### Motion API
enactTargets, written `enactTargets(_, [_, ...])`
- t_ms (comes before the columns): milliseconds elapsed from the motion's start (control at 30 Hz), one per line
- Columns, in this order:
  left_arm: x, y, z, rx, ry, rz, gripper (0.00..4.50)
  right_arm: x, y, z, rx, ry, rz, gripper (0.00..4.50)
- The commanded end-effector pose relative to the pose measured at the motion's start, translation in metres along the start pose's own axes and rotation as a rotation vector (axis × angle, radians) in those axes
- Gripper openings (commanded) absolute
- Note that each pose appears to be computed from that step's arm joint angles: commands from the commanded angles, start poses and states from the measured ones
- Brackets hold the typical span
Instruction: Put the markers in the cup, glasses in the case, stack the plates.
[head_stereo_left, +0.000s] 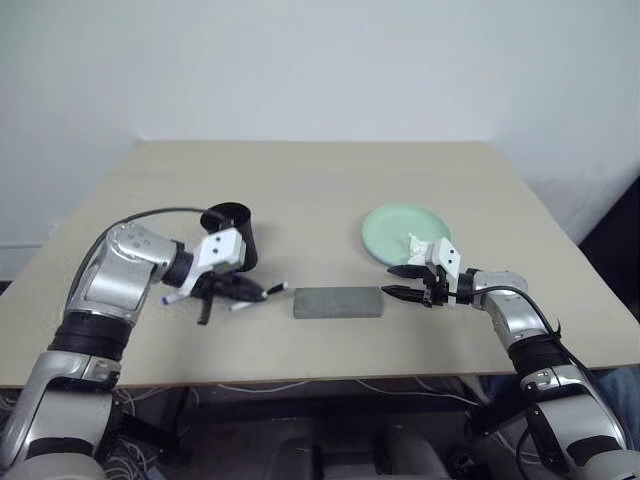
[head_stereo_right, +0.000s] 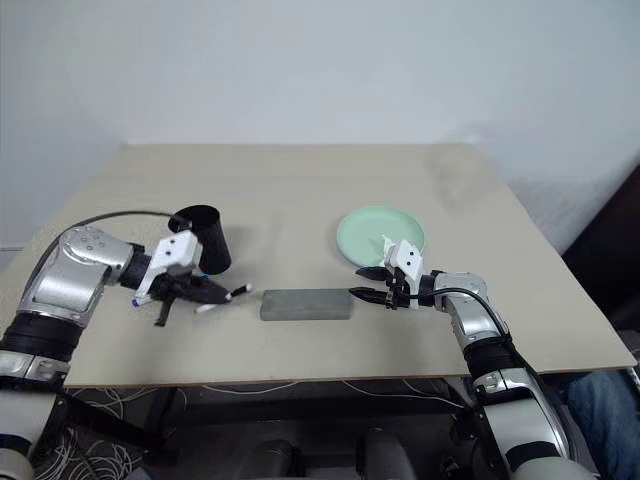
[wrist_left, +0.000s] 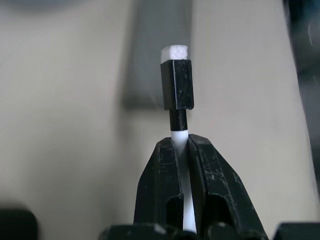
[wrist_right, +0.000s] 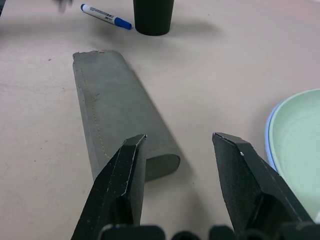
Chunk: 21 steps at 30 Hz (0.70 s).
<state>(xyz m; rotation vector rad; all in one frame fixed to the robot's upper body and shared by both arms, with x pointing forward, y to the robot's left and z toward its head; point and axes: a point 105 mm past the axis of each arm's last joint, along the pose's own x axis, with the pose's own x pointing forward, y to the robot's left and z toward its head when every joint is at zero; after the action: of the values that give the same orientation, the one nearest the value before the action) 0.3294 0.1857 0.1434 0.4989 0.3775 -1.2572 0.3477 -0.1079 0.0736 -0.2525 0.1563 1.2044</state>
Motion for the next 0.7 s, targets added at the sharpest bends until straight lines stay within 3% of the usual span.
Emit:
enactTargets(33, [-0.013, 0.019, 0.033, 0.008, -0.143, 0.143, 0.04, -0.003, -0.006, 0.015, -0.05, -0.026, -0.005, 2.29])
enactTargets(200, [-0.032, 0.048, 0.059, 0.017, -0.324, 0.422, 0.04, -0.002, -0.006, 0.015, -0.053, -0.022, 0.0, 2.29])
enactTargets(300, [-0.041, 0.059, 0.062, 0.04, -0.363, 0.551, 0.04, -0.002, -0.006, 0.016, -0.053, -0.022, 0.003, 2.29])
enactTargets(533, [-0.06, 0.088, 0.05, 0.05, -0.384, 0.851, 0.04, -0.001, -0.007, 0.02, -0.06, -0.025, 0.012, 2.29])
enactTargets(700, [-0.063, 0.098, 0.037, 0.019, -0.399, 0.942, 0.04, -0.002, -0.007, 0.02, -0.062, -0.024, 0.015, 2.29])
